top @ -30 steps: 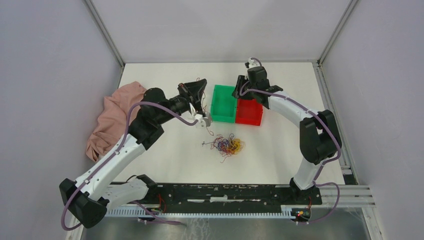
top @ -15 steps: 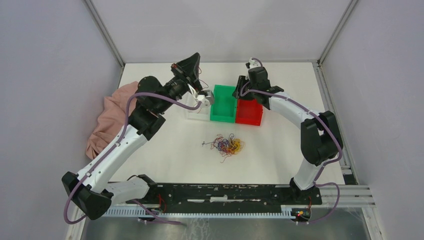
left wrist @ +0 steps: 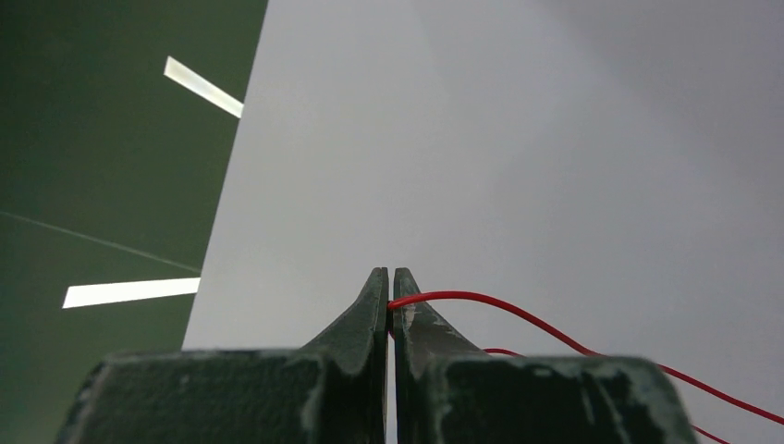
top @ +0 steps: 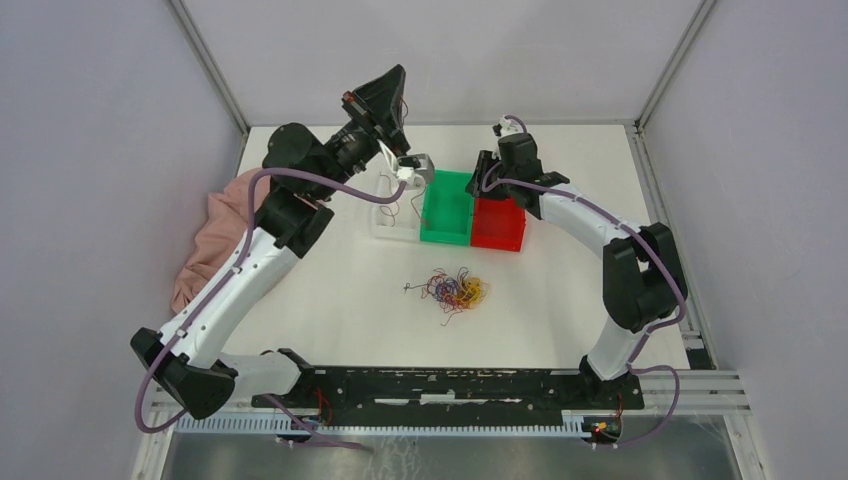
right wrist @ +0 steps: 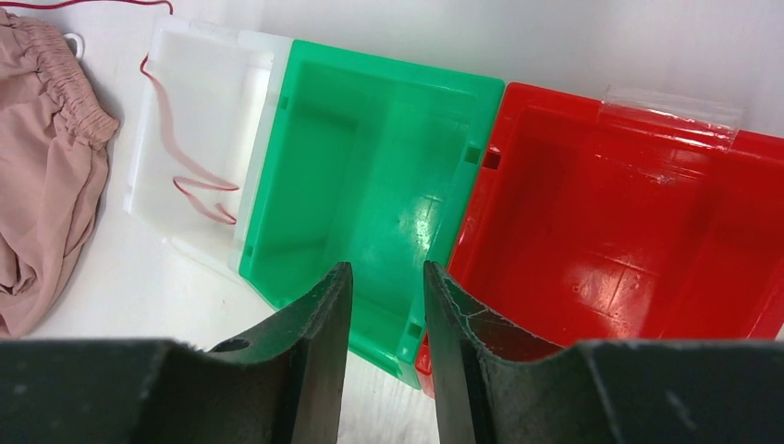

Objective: Untangle the cables

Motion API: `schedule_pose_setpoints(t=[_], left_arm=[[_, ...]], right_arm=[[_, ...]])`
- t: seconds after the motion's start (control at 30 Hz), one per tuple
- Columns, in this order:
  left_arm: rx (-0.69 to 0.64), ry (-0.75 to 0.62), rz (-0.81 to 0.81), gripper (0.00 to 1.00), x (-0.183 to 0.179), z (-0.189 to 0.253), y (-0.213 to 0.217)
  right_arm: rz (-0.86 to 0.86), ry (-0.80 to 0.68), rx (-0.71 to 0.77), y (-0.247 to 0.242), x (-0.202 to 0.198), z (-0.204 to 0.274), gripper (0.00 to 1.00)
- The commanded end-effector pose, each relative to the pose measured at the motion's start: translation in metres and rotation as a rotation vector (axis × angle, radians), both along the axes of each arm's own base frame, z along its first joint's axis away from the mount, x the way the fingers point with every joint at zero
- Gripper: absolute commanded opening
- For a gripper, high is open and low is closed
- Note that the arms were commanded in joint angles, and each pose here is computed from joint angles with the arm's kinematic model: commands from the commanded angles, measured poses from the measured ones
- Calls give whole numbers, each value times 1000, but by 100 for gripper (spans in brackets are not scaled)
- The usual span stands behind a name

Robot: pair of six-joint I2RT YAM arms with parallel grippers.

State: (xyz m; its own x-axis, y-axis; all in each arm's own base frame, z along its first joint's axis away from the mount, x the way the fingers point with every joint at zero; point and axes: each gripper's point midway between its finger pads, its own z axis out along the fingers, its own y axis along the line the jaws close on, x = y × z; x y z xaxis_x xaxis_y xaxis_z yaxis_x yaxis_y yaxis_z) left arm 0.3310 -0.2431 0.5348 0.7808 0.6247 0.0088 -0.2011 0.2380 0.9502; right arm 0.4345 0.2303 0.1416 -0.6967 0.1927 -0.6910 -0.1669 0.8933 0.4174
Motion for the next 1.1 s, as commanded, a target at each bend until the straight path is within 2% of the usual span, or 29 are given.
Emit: schedule_pose_setpoints(t=[0.0, 0.23, 0.3, 0.43, 0.53, 0.6, 0.77, 0.9, 1.07], left_arm=[[-122, -112, 5, 3, -22, 62, 19], [-73, -199, 58, 3, -23, 66, 22], [-67, -180, 56, 3, -20, 70, 21], [14, -289, 208, 3, -5, 88, 29], [23, -179, 351, 3, 23, 93, 50], [61, -118, 442, 3, 41, 79, 66], [167, -94, 464, 3, 53, 41, 72], [302, -63, 591, 3, 78, 12, 86], [88, 35, 419, 3, 70, 26, 73]], right_arm=[[-4, -80, 45, 1, 3, 32, 40], [-2, -76, 52, 2, 4, 32, 40], [-2, -76, 50, 1, 3, 32, 40], [-5, -77, 43, -1, 3, 31, 40], [-6, -77, 44, -1, 4, 31, 40], [-5, -76, 49, -1, 4, 31, 40], [-5, -79, 53, -1, 4, 32, 40], [-9, -78, 55, -3, 3, 29, 39], [-14, -76, 56, -6, 3, 27, 39]])
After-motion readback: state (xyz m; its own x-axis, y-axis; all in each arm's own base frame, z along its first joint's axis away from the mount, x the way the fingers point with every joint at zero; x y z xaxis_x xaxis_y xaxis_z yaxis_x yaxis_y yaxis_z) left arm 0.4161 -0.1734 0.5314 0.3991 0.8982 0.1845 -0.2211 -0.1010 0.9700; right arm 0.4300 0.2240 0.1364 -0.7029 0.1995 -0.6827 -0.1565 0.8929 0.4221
